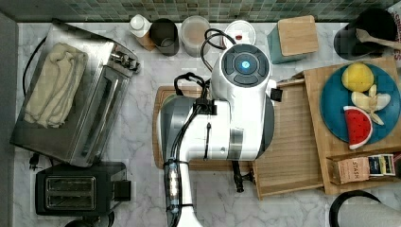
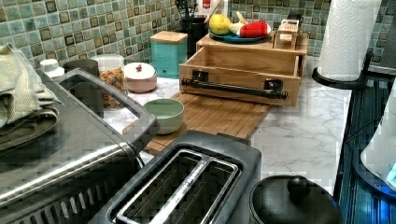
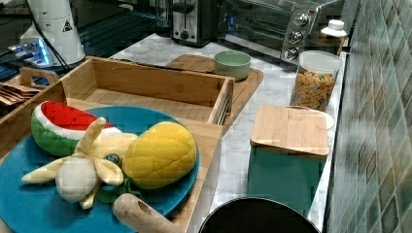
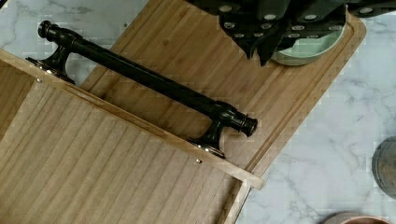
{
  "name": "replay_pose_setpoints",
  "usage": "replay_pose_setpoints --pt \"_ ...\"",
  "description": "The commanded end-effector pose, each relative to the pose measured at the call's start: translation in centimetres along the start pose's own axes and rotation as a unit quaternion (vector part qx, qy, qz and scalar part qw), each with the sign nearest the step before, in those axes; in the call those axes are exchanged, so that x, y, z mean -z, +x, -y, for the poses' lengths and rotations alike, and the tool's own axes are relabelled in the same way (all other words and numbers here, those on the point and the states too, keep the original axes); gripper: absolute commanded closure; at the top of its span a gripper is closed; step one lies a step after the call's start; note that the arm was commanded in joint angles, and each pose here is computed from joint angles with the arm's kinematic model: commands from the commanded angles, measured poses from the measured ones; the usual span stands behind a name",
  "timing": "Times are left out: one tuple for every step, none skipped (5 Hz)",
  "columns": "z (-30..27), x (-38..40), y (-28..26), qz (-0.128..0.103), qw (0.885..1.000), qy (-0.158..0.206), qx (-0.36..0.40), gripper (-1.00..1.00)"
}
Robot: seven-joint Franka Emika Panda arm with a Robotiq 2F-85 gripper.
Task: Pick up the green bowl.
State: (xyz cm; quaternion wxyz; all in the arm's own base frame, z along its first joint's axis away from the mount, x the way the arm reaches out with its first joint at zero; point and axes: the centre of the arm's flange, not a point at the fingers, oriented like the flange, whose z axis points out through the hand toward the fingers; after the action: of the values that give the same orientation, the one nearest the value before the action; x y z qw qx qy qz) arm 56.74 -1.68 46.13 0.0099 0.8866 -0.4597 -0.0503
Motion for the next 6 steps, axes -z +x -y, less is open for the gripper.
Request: replay_pose_setpoints --pt "2.2 -1.0 -5.1 0.015 1.0 0.024 -0.009 1.0" --pt "2.9 -3.1 -7.6 0.001 0.999 0.038 0.013 1.0" --pt "3.3 -4.7 -10.0 -0.006 0.999 0.038 -0.008 1.0" --pt "4.0 -5.6 -12.3 -0.011 0.997 0.046 -0.056 1.0" --pt "5.0 -5.9 -13.7 -0.012 0.99 0.054 -0.126 1.0" --pt "5.8 -6.0 -13.4 0.003 0.988 0.04 -0.146 1.0"
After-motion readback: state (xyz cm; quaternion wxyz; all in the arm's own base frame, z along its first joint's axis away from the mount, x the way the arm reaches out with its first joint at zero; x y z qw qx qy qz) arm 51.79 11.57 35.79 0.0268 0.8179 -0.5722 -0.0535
